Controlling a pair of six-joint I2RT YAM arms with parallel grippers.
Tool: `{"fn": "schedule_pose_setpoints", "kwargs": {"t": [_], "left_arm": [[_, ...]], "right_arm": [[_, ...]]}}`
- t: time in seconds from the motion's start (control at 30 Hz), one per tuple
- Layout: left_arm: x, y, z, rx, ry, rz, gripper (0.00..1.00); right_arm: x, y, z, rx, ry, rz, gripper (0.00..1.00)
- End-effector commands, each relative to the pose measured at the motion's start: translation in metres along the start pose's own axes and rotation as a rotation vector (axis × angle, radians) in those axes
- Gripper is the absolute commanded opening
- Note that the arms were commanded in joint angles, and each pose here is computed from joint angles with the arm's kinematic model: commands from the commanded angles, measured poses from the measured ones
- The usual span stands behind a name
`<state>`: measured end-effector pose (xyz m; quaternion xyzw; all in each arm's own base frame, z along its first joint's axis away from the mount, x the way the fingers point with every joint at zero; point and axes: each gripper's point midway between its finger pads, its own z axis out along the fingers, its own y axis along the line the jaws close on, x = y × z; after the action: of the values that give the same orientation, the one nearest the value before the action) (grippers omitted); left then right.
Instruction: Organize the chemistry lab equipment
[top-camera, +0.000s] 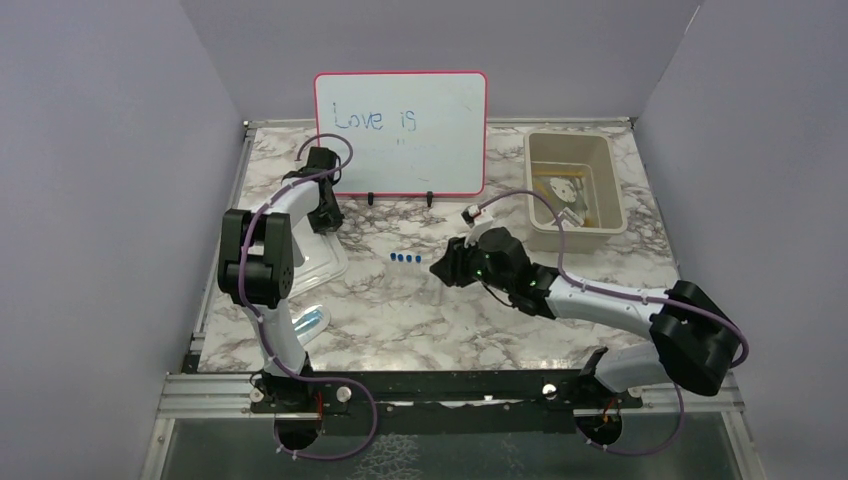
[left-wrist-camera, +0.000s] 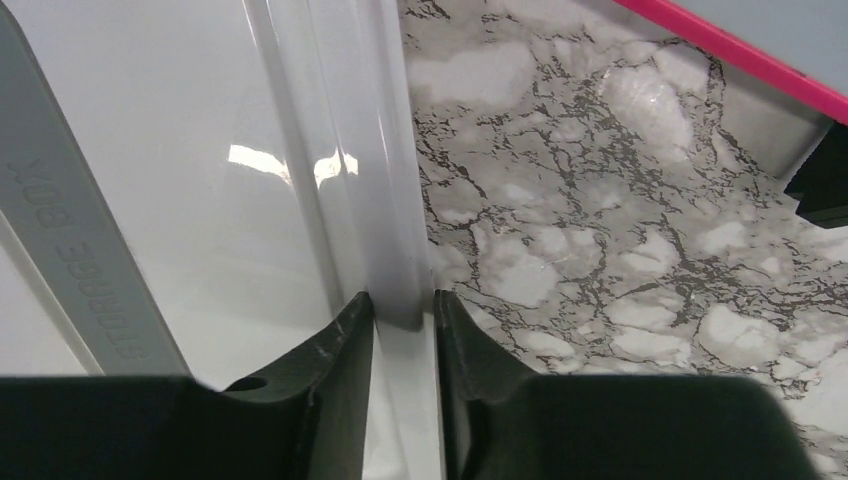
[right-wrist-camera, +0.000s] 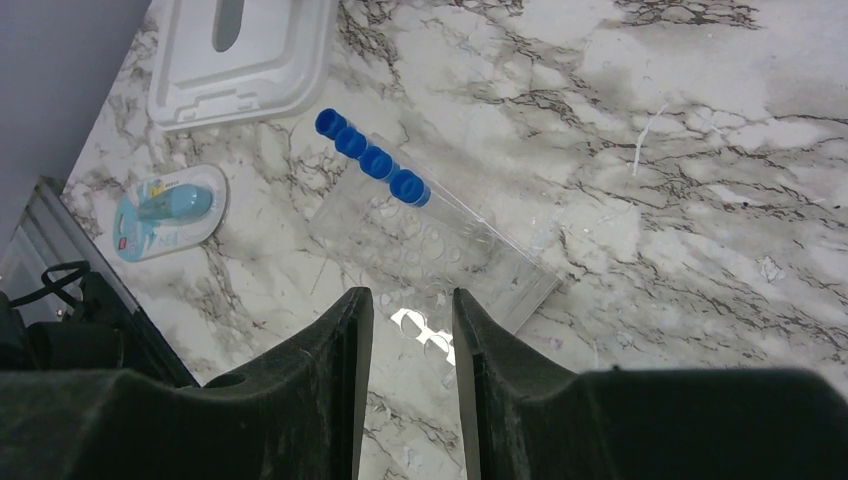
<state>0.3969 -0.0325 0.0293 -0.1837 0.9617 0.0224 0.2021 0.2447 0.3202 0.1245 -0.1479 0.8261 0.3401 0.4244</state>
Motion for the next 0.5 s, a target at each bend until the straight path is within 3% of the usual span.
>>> {"fn": "schedule_pose_setpoints", "kwargs": {"t": [0.0, 0.13, 0.47], "left_arm": [[0.022, -0.001, 0.010, 0.012, 0.090, 0.017, 0.22], [0.024, -0.002, -0.012, 0.052, 0.069, 0.017, 0.16], [0.021, -0.008, -0.068, 0.176, -0.034, -0.039, 0.13]], "right_arm": [[-0.017, 0.026, 0.005, -0.079, 0.001, -0.011, 0.39], [-0.017, 0.031, 0.008, -0.063, 0.070, 0.005, 0.39], [-0.033, 0.052, 0.013, -0.077, 0.126, 0.104, 0.40]]}}
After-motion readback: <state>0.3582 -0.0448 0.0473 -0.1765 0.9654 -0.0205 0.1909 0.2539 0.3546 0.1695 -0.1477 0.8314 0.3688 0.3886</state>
